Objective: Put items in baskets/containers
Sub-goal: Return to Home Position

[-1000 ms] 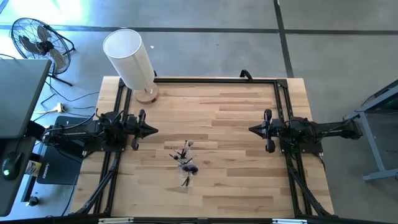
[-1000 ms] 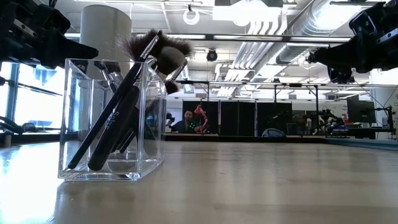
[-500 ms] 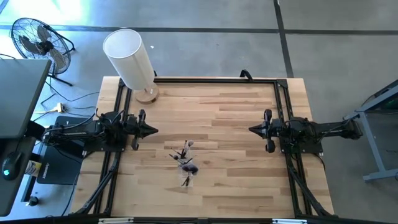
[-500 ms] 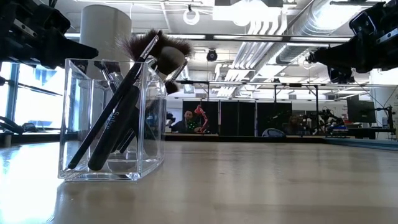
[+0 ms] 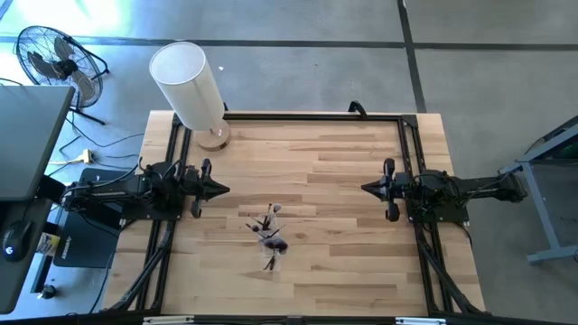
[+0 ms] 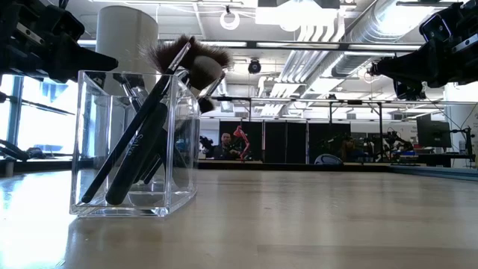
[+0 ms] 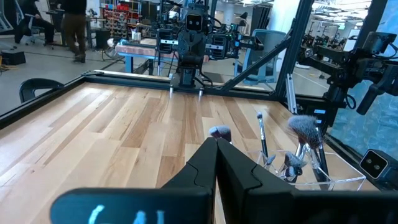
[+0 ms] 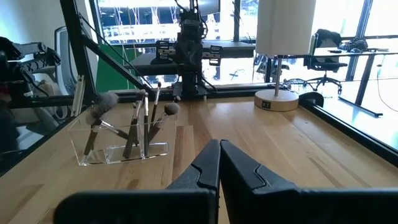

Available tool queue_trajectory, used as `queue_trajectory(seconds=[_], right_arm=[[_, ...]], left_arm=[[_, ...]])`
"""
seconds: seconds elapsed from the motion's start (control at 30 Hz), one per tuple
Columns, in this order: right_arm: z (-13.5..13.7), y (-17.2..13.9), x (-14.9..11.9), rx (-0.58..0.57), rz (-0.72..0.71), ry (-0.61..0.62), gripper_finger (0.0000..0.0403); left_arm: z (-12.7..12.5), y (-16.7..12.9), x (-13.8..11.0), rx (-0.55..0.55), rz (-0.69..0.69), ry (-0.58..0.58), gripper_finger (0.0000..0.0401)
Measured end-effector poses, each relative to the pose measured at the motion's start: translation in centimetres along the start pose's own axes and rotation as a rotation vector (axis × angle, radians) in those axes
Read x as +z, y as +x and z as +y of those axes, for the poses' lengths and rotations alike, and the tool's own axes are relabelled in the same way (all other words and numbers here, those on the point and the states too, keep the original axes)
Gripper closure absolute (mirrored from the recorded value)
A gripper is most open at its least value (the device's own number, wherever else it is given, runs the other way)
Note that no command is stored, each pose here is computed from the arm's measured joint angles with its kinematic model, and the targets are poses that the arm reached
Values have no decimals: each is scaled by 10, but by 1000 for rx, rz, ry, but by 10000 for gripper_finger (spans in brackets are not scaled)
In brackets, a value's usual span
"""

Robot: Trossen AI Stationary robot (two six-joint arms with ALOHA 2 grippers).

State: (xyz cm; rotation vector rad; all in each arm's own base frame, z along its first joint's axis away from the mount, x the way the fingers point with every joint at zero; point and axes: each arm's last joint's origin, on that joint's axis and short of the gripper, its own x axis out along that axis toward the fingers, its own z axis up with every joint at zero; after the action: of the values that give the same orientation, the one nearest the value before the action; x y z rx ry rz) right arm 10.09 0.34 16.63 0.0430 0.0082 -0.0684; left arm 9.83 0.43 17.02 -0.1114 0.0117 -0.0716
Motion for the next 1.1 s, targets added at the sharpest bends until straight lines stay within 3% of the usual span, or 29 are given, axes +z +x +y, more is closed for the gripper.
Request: queue_trajectory(seconds=[1.1], right_arm=[[0,0,0,0,0,0,395]], left_arm=[[0,0,0,0,0,0,398]])
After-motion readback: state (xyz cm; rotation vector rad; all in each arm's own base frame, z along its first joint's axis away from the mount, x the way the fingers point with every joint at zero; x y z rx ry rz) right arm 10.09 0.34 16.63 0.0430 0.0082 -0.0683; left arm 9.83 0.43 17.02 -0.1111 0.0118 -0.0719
